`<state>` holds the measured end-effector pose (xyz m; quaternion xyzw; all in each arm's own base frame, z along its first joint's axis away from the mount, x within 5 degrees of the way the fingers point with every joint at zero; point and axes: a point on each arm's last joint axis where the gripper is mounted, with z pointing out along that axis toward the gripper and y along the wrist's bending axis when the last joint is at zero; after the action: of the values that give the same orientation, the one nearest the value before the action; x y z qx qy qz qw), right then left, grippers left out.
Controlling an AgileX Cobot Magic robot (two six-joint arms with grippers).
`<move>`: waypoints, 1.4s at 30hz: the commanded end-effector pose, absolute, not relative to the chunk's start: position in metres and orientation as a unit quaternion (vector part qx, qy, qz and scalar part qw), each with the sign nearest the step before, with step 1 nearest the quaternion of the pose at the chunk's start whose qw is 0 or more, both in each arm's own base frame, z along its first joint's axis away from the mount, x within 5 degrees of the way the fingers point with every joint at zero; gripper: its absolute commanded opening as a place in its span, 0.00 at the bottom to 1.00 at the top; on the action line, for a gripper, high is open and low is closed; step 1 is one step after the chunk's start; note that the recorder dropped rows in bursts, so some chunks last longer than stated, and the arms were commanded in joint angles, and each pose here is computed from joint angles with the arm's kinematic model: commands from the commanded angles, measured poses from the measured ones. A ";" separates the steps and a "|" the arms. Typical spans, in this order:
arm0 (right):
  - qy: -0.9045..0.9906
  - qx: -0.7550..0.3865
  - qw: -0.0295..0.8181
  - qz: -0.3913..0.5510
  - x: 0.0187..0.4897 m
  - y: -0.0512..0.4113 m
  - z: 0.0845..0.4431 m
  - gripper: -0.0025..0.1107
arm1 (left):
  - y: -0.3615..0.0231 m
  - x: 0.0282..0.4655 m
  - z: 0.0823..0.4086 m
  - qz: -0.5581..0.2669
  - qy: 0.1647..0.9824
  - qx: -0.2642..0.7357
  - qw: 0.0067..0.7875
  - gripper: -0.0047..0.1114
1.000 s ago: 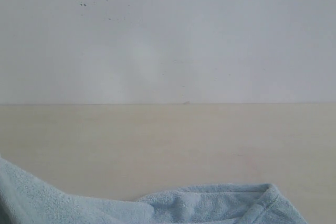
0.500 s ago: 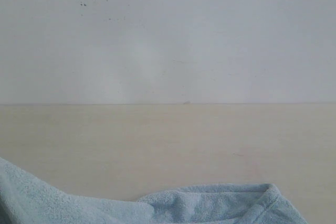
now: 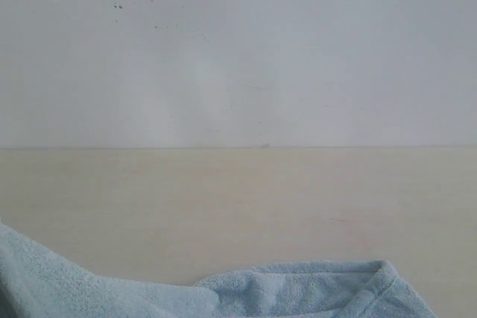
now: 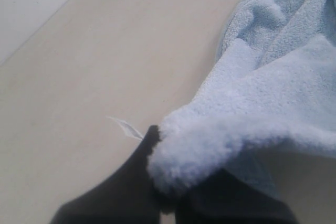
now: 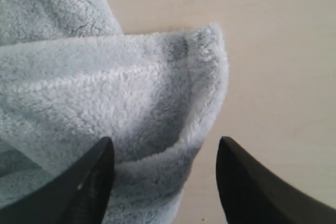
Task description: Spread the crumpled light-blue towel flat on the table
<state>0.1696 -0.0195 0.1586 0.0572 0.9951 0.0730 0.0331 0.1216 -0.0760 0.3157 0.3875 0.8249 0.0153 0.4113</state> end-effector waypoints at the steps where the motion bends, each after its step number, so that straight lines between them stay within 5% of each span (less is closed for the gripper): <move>1: 0.995 0.054 0.023 0.080 0.174 -0.020 0.150 0.51 | -0.075 0.121 0.316 0.013 0.823 0.386 0.417 0.08; 5: 0.993 0.038 0.017 0.107 0.177 -0.016 0.144 0.45 | -0.075 0.121 0.316 0.013 0.823 0.386 0.417 0.08; 11: 0.993 0.015 0.036 0.116 0.182 -0.015 0.149 0.02 | -0.075 0.122 0.316 0.019 0.822 0.388 0.417 0.08; 18: 0.983 0.025 0.143 0.109 0.192 -0.015 0.183 0.09 | -0.069 0.124 0.316 0.055 0.825 0.383 0.412 0.08; 24: 0.955 0.009 0.282 0.087 0.196 -0.015 0.248 0.09 | -0.061 0.127 0.326 0.083 0.836 0.334 0.428 0.08; 42: 0.806 0.053 0.581 0.100 0.130 0.001 0.404 0.09 | 0.017 0.053 0.432 0.045 0.792 0.161 0.587 0.08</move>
<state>0.1503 -0.0021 0.3858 0.0507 0.8312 0.0995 0.5446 0.0648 0.0070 0.4289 0.1813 0.7845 0.0594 0.5901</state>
